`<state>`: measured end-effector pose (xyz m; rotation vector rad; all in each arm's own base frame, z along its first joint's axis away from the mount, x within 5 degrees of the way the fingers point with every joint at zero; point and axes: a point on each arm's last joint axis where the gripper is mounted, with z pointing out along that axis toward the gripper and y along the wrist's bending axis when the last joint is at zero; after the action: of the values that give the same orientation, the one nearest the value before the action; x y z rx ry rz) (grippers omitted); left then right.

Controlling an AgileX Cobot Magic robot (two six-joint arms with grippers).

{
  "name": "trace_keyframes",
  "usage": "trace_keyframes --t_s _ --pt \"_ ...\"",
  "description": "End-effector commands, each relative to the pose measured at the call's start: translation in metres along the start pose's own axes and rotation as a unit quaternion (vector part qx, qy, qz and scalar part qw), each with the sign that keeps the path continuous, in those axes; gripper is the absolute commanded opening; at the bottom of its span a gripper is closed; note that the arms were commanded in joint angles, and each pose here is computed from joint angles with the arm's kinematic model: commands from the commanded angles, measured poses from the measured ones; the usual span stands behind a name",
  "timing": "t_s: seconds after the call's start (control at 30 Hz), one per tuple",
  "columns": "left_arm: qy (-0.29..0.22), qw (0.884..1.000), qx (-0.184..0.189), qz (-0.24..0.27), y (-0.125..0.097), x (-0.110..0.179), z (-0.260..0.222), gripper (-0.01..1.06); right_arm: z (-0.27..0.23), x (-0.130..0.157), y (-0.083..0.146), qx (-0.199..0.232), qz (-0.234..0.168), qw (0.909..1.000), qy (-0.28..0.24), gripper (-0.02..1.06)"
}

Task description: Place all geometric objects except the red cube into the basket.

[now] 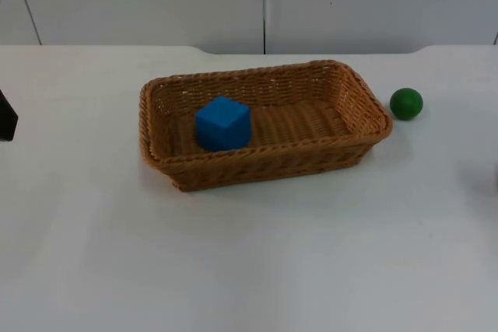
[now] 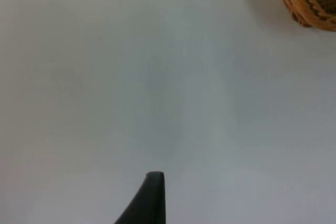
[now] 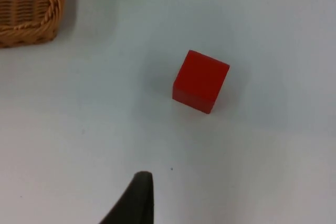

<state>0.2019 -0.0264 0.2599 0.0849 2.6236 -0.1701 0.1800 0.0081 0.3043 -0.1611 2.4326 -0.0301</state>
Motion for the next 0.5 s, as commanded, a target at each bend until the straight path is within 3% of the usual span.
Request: trace_keyframes --t_s 0.0,0.3,0.47 --pt "-0.008 1.000 0.002 -0.007 0.000 0.000 -0.001 0.97 0.005 -0.012 -0.002 0.000 -0.005 1.0000 0.009 1.05" --pt "-0.010 1.000 -0.011 -0.019 0.002 0.000 -0.001 0.97 0.071 -0.069 0.002 -0.054 -0.027 0.9965 0.058 1.05" --pt "-0.011 0.999 -0.026 -0.029 0.005 0.000 -0.001 0.97 0.122 -0.090 0.013 -0.073 -0.081 0.9905 0.083 1.05"
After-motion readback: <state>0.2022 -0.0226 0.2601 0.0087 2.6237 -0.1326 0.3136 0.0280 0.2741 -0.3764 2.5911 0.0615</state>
